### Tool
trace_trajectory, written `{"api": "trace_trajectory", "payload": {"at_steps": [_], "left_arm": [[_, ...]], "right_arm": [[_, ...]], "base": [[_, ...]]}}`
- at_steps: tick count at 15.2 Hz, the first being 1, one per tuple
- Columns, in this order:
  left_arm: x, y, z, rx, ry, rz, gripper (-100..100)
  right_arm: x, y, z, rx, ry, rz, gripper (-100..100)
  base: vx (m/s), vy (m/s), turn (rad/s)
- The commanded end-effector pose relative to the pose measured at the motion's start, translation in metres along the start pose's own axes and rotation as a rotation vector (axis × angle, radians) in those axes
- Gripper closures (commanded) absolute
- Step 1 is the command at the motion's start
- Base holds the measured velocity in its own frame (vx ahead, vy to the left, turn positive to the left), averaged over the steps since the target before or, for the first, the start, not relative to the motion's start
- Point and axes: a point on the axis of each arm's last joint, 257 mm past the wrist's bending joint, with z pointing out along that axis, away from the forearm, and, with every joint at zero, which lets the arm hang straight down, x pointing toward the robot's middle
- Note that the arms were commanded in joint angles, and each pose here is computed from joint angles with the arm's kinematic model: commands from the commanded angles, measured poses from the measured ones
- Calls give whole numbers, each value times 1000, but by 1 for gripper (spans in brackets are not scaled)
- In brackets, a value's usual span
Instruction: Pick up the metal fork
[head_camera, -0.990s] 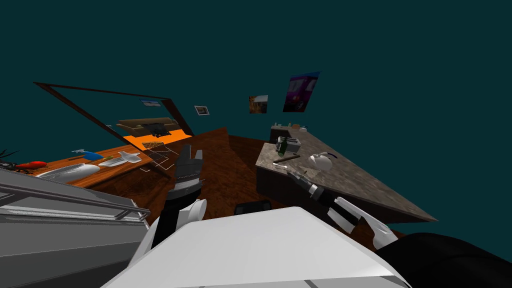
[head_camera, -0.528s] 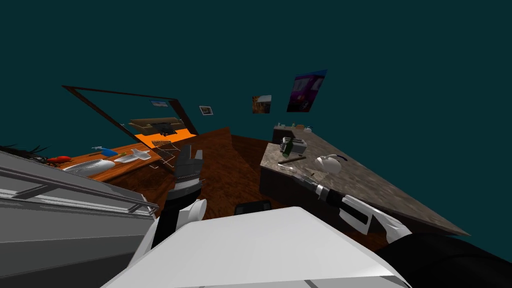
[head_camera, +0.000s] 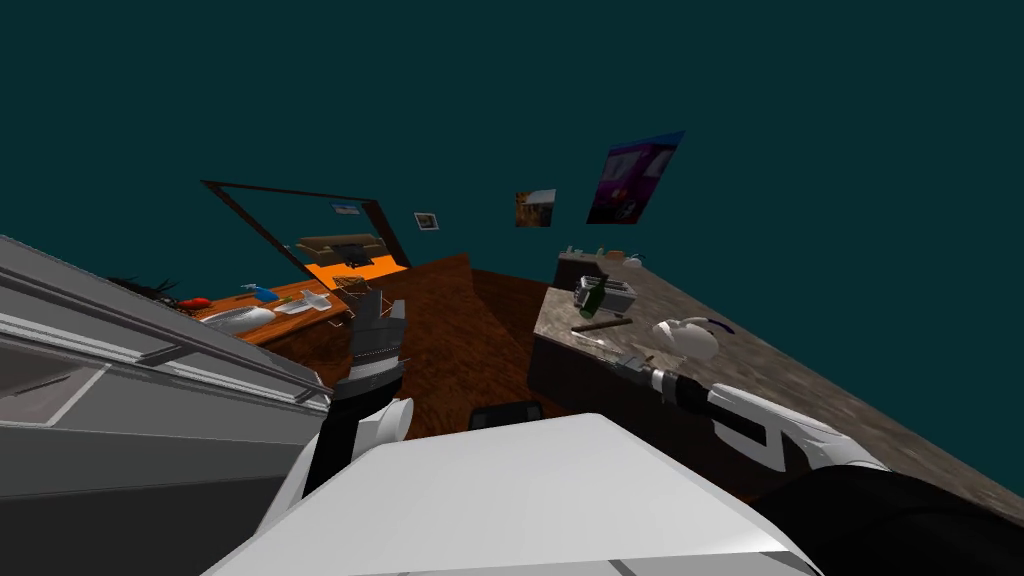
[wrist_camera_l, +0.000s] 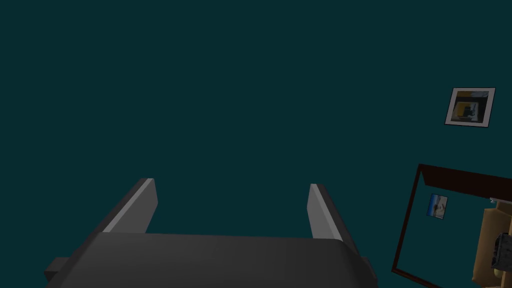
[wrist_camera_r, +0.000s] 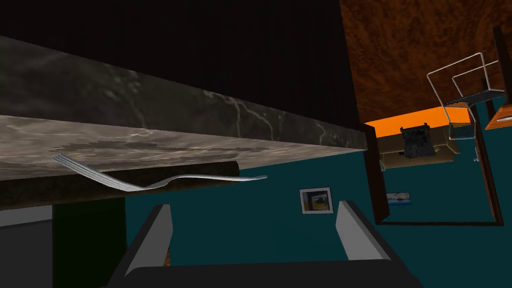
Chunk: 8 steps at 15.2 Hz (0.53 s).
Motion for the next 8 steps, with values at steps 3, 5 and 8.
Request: {"api": "trace_trajectory", "payload": {"at_steps": [3,5,8], "left_arm": [[0,0,0,0,0,0,0],[0,0,0,0,0,0,0],[0,0,0,0,0,0,0]], "right_arm": [[9,-27,-12,28,73,-81,-100],[16,-43,-22,46,124,-133,-100],[30,-74,-43,80,228,-231,-100]], "base": [[11,76,90],[25,83,171],[26,103,154]]}}
